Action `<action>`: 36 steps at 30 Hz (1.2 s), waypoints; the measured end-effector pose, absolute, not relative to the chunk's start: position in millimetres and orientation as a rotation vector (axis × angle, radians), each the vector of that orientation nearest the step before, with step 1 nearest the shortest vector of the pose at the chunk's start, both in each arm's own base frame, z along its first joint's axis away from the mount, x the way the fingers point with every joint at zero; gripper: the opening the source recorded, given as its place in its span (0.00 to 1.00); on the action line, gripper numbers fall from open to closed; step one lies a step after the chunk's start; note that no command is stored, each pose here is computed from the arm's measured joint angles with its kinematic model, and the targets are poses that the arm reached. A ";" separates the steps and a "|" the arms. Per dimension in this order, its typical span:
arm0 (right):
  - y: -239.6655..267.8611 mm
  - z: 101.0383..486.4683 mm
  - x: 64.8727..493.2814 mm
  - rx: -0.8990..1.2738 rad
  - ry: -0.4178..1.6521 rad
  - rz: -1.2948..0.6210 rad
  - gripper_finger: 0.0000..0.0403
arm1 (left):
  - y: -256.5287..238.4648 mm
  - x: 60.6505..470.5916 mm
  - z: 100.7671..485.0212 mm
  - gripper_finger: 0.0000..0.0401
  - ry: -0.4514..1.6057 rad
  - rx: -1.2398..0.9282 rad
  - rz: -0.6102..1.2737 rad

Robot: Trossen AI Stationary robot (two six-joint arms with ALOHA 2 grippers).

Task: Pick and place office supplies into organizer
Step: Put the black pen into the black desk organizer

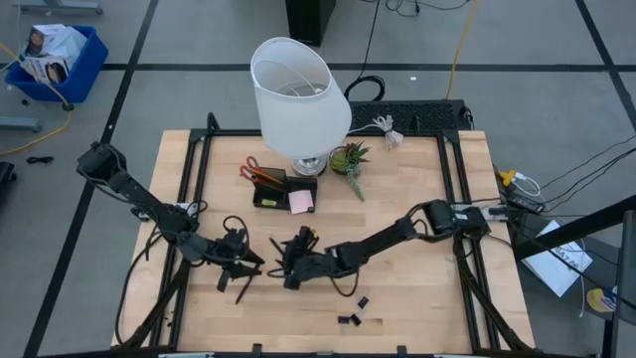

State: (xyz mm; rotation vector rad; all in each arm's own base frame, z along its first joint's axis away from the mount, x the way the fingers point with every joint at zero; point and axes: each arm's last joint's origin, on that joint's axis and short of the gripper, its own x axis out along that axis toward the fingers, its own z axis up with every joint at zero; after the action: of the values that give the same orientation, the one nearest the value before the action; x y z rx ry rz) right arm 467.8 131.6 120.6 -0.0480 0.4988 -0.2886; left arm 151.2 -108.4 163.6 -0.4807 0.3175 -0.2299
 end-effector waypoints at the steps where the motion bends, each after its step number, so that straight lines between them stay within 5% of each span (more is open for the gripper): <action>1: 131.9 119.6 470.6 -0.051 0.508 -0.291 0.60 | -108.5 151.2 163.7 0.42 0.318 -0.485 -0.233; 11: 118.6 113.7 478.3 -0.022 0.562 -0.373 0.47 | -108.7 151.5 165.1 0.45 0.304 -0.480 -0.239; 30: 104.7 89.5 479.7 0.115 0.664 -0.332 0.45 | -106.8 153.3 165.9 0.45 0.298 -0.482 -0.243; 36: 93.8 87.3 479.1 0.145 0.725 -0.313 0.33 | -106.8 153.3 165.8 0.45 0.299 -0.482 -0.243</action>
State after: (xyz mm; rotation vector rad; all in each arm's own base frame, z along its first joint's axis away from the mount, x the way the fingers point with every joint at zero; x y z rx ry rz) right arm 479.1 93.8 87.3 0.1450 0.7252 -0.3126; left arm 153.3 -106.8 165.8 -0.4824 0.2987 -0.2427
